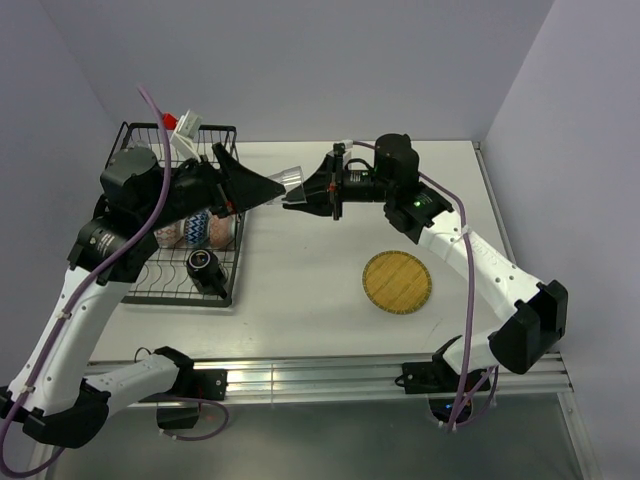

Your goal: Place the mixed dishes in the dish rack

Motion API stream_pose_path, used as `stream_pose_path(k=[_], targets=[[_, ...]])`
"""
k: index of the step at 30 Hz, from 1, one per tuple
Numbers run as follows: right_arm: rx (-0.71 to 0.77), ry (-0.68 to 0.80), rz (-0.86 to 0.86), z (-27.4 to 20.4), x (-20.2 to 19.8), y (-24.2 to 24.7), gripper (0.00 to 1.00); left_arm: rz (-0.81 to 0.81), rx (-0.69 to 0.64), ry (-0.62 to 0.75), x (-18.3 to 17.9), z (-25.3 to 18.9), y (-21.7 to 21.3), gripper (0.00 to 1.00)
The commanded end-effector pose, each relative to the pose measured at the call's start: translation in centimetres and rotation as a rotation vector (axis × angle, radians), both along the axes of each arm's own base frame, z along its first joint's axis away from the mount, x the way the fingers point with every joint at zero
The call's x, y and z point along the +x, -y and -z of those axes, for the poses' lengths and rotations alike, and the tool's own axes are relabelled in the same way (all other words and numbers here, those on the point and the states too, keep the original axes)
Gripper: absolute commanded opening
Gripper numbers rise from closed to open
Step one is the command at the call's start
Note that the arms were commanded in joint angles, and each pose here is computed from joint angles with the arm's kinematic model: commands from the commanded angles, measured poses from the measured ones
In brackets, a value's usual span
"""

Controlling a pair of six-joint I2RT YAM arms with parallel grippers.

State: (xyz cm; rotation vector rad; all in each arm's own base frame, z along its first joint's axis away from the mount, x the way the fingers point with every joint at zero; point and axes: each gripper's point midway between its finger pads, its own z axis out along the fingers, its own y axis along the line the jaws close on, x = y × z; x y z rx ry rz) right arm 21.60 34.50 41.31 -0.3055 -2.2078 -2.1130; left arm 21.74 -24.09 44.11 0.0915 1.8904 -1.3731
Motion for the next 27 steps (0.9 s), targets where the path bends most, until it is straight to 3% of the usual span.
stream_pose_path(k=[1, 20, 27], targets=[[0.294, 0.366, -0.277, -12.5, -12.0, 3.1, 0.00, -0.010, 0.216, -0.242, 1.6, 9.0, 1.0, 0.99], [0.352, 0.400, -0.302, -15.4, -14.7, 4.8, 0.00, -0.258, 0.444, -0.261, 3.7, 12.0, -3.7, 0.99], [0.408, 0.402, -0.337, -15.1, -14.8, 4.8, 0.00, -0.042, 0.224, -0.215, 1.6, 9.9, 0.2, 0.96]])
